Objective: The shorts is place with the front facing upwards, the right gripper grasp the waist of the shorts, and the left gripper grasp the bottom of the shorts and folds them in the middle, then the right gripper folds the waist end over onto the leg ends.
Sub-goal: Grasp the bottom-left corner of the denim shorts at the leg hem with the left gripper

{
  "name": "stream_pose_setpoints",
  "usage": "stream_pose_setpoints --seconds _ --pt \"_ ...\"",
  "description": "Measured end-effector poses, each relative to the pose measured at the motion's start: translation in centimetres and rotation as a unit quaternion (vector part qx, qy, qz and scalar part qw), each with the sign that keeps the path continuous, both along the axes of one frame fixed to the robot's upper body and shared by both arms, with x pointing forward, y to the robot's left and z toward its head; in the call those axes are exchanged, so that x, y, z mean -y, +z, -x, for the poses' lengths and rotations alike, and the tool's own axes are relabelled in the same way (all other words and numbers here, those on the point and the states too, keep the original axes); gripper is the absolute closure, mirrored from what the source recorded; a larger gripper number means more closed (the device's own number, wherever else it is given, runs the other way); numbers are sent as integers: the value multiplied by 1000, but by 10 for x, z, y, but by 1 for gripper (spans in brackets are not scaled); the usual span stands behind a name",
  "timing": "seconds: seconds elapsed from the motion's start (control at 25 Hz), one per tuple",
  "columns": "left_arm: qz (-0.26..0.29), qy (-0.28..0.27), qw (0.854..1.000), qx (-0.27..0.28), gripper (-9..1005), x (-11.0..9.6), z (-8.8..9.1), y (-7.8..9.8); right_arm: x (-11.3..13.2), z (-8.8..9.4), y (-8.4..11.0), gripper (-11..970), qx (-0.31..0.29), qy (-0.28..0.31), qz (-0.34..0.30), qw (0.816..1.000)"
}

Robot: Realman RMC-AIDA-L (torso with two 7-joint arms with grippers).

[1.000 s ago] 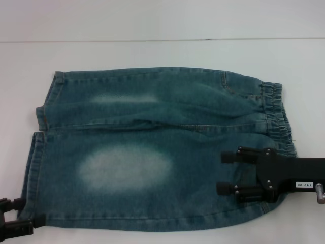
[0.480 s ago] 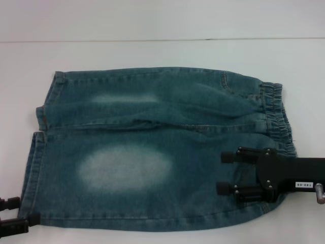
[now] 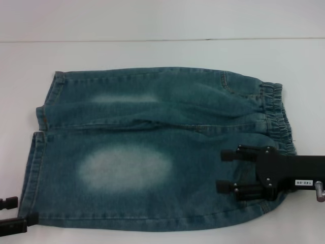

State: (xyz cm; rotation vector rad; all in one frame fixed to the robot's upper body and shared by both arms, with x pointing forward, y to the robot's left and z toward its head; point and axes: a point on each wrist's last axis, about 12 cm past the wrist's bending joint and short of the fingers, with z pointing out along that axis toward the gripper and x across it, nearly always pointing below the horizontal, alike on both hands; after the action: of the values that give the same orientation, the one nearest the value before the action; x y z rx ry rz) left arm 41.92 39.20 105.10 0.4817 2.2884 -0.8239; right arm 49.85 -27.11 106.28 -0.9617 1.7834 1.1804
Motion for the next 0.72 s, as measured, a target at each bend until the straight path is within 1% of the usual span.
stream_pose_setpoints --seconds 0.2,0.48,0.72 --pt "-1 -6 1000 -1 61 2 -2 0 -1 -1 0 42 1 1 0 1000" --pt "0 -24 1000 -17 61 9 -8 0 -1 -1 1 42 1 1 -1 1000" --pt "5 -32 999 -14 61 10 -9 4 -1 -1 1 43 1 1 -1 1000"
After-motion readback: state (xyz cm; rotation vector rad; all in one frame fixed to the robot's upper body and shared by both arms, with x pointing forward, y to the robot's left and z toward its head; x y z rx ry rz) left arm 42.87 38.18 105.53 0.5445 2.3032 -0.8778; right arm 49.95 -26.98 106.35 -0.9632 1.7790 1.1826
